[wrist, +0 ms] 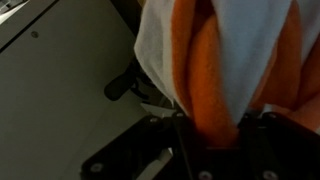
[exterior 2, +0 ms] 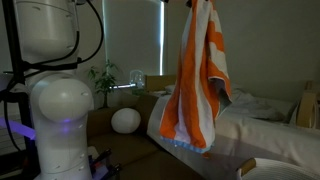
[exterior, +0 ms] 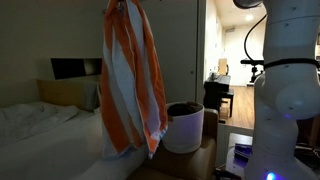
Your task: Put the towel inside the basket
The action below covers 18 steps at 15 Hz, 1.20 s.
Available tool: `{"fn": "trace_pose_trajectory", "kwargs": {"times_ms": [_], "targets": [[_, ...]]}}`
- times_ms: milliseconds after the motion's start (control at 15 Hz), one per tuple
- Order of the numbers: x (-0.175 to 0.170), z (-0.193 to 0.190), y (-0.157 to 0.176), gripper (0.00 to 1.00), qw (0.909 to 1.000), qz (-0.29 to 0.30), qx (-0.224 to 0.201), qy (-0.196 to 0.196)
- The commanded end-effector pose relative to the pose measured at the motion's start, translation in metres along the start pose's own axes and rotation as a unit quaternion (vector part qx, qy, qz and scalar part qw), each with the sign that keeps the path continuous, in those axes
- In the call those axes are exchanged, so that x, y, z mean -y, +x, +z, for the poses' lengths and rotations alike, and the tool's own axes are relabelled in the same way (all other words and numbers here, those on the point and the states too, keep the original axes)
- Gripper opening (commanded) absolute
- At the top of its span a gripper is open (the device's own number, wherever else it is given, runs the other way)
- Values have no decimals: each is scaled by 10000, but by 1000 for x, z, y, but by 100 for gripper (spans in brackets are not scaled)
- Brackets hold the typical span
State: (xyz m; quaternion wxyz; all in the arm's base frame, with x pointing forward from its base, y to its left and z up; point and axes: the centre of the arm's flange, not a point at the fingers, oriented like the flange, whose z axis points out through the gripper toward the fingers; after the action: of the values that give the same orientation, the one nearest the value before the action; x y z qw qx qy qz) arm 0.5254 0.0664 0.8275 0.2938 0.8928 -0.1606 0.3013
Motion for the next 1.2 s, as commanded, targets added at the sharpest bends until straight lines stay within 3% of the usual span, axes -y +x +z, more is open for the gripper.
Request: {"fn": "trace_pose_trajectory", "kwargs": {"times_ms": [0,267,533,800,1133], "targets": [[-24,-27,26,11,9987,30,-395,-333],[-66,-49,55,11,9924,421,-786,-852],[-112,-71,85,11,9803,892,-1137,-1343],[-158,-64,124,11,9589,1455,-1279,-2071],[-200,-33,141,11,9327,2020,-1165,-2752]]}}
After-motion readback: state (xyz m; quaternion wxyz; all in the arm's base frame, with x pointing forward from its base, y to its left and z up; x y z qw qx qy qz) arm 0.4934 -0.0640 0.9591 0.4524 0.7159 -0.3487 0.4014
